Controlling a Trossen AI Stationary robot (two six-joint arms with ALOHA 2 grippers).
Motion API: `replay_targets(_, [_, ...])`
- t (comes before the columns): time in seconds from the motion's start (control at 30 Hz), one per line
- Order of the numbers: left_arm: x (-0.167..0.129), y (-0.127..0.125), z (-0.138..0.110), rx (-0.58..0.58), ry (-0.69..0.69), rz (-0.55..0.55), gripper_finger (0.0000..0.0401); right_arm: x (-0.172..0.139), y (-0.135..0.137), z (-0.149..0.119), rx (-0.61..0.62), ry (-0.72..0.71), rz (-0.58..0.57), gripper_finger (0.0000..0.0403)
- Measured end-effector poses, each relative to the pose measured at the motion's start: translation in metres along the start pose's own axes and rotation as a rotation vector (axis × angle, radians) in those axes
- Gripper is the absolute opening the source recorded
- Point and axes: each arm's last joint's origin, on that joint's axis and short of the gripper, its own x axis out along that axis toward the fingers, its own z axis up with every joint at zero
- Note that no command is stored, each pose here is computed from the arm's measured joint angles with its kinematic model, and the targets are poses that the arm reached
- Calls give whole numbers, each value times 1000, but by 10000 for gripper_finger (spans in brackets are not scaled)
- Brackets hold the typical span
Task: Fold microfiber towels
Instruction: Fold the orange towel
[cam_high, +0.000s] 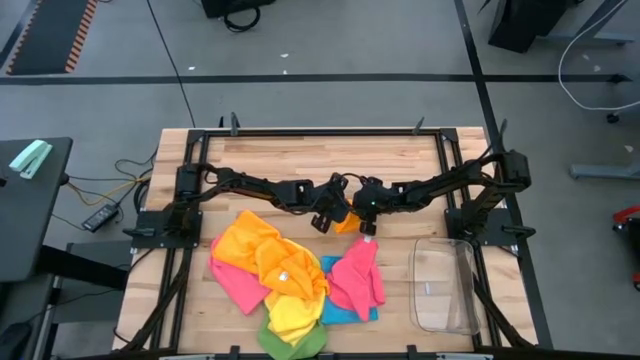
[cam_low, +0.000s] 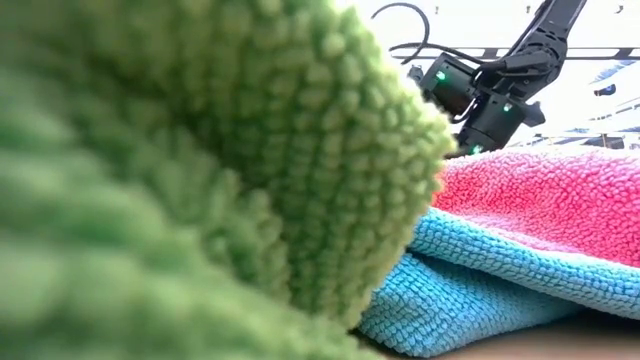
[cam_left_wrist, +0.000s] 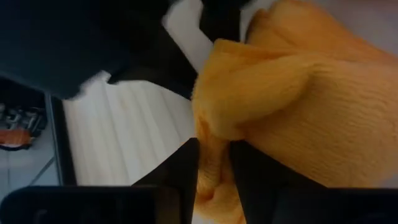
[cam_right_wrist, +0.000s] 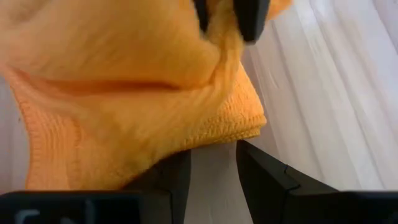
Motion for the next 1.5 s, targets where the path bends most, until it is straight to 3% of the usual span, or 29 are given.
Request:
replay_targets(0.2, [-8, -3, 5, 20, -67, -96, 129, -6, -1, 2, -16, -1, -8, 137])
replay_targets(0.33, [-8, -3, 5, 41, -69, -95, 129, -7, -2, 2, -15, -4, -9, 137])
replay_targets(0.47, [-8, 2, 10, -62, -120, -52, 117, -6, -1, 4, -1, -26, -9, 137])
replay_targets(0.6, [-6, 0, 11, -164, -155, -98, 106, -6, -1, 4, 6, -25, -9, 137])
replay_targets(0.97, [-32, 13, 13, -209, -142, -88, 75, -14, -5, 5, 4, -26, -62, 137])
replay_targets(1.13, [-49, 11, 5, -184, -38, -177, 67, -15, -5, 5, 9, -26, -62, 137])
replay_targets(1.3, [-49, 2, -3, -193, 52, -264, 69, -15, -5, 6, 12, -37, -58, 137])
replay_targets(1.5, [-30, -1, -2, -249, 19, -229, 77, -15, -4, 8, 10, -50, -38, 137])
